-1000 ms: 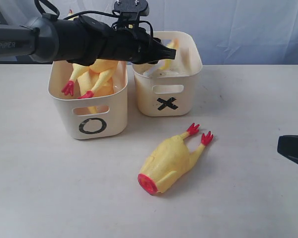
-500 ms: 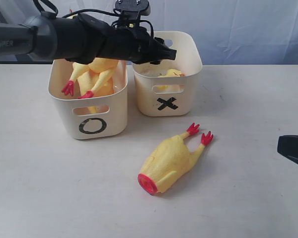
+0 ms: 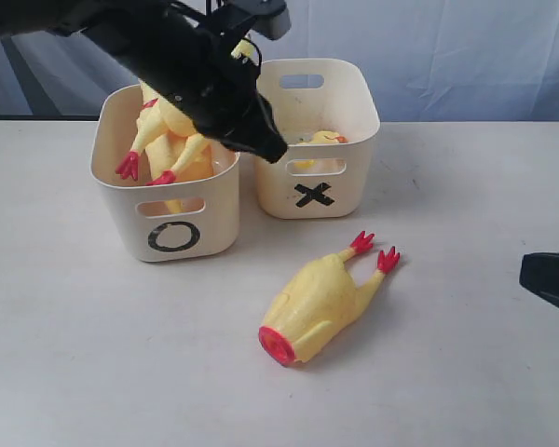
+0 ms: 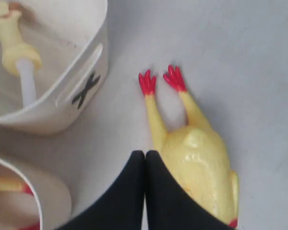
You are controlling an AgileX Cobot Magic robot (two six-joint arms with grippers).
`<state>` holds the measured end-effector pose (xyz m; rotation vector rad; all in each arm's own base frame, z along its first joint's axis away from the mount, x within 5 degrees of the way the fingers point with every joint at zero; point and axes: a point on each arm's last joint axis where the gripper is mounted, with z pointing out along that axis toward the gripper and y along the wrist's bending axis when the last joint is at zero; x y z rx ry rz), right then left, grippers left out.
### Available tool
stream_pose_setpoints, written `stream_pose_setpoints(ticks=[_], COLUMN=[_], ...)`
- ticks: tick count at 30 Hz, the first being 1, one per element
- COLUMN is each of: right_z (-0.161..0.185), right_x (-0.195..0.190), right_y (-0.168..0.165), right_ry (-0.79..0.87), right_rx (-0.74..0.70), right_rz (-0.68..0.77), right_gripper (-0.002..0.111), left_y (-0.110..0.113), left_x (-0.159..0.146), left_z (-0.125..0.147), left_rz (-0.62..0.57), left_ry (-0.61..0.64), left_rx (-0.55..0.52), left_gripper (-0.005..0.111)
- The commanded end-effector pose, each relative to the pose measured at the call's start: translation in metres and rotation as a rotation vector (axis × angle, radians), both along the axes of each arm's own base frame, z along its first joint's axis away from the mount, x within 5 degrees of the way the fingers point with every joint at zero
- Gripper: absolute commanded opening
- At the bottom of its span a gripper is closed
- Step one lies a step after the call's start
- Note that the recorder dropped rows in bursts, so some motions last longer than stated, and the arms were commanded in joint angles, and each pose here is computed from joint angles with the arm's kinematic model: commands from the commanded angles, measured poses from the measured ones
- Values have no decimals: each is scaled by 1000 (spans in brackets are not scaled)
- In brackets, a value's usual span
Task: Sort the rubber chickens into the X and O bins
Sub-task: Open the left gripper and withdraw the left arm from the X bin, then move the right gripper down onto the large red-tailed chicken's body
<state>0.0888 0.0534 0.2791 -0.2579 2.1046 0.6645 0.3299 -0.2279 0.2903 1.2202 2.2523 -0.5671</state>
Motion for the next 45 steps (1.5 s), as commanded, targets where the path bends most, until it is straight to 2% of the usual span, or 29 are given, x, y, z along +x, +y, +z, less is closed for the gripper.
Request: stream_pose_setpoints(ticks=[1,4,12,17,24,28,34,38,39,42,45], right_z=[2,0,-9,6,18,9,-13,-27,-31,-42,-53], right_x=[2,6,24,50,89,111,140,155,159,166,173], right_y=[0,1,5,11,21,30,39,42,44,56,71], right_ry=[-9,20,135,179,289,345,440,463,461,443,414], right_rx=[4,6,10,-10,-22,14,36,14,5,-41,-86], right_rz=[-3,-1,6,42,120,182,253,283,290,322,318], right_gripper=[-1,-1,-1,-1,-1,-1,-1,0,2,18,47], left_y=[15,29,69,98,131,146,163,170,171,175,178], left_x=[-23,-44,-105,-154,-205,-228,-248,-250,-250,-246,-244], left_z=[-11,-15,9,23,9,3,-7,-22,-25,-42,-51], left_rz=[31,68,177,214,286,326,433,514,539,597,631], left_ry=[60,42,-100,-190,-264,-317,-359,-392,-405,-433,-481], left_rx=[54,48,-57,-147,-234,-292,-409,-489,-513,-541,-560], left_gripper=[0,0,0,0,0,0,0,0,0,0,0])
